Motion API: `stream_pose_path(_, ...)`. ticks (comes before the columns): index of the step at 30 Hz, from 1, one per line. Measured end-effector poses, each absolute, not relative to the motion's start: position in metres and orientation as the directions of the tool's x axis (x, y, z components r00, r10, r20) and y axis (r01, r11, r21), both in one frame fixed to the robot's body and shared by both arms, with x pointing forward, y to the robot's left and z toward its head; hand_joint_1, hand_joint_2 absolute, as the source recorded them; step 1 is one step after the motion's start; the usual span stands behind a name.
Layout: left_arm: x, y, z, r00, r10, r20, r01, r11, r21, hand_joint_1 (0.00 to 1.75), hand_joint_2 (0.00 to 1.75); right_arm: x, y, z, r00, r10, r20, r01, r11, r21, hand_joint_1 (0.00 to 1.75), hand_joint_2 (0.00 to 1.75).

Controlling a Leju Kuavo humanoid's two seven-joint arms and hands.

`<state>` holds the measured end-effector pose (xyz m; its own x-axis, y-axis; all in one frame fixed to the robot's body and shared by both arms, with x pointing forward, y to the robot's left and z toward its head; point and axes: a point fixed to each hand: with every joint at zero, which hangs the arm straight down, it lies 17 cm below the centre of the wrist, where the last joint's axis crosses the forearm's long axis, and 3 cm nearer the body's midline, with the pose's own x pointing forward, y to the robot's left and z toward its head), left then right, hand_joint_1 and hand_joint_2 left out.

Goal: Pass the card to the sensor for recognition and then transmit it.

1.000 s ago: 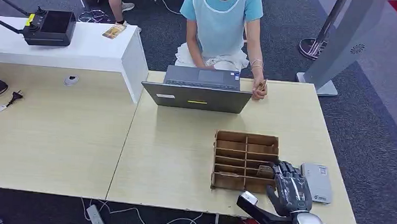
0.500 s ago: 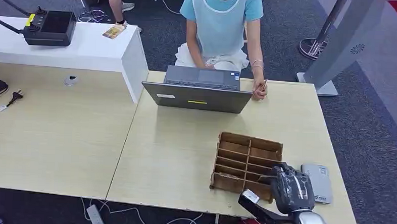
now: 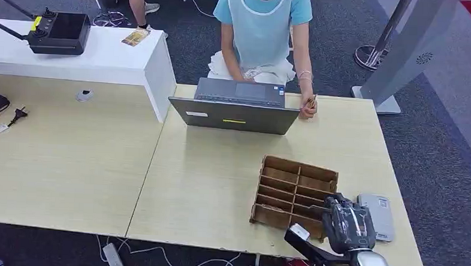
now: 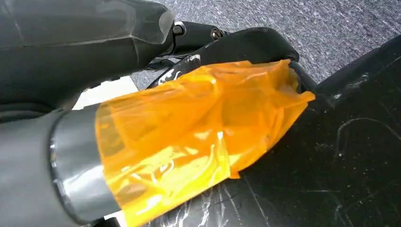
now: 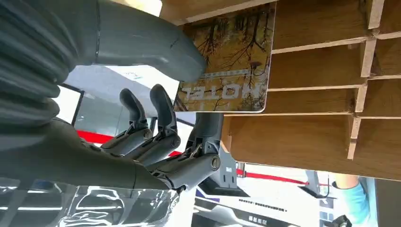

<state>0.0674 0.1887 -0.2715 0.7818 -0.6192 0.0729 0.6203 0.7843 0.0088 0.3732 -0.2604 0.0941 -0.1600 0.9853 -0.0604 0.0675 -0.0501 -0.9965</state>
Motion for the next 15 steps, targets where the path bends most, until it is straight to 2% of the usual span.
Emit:
stream_pose_path(4,0.067,0.189,-0.272,0.782,-0.619,0.073,0.620,0.784,0.009,0.00,0.00,0.373,-0.259,0.094,-0.171,0.985,-0.039,0.065,-0.028,-0.997,1.41,1.75)
stream_pose_path(6,0.067,0.189,-0.272,0.782,-0.619,0.072,0.620,0.785,0.012,0.00,0.00,0.368,-0.250,0.098,-0.232,0.967,0.104,0.032,0.115,-0.993,1.50,1.75)
stream_pose_path(10,0.068,0.189,-0.272,0.783,-0.618,0.075,0.619,0.785,0.014,0.00,0.00,0.361,-0.241,0.110,-0.288,0.933,0.217,0.019,0.232,-0.973,1.69,1.75)
stream_pose_path(15,0.068,0.189,-0.272,0.783,-0.617,0.082,0.618,0.786,0.016,0.00,0.00,0.355,-0.235,0.129,-0.361,0.880,0.309,0.013,0.336,-0.942,1.75,1.75)
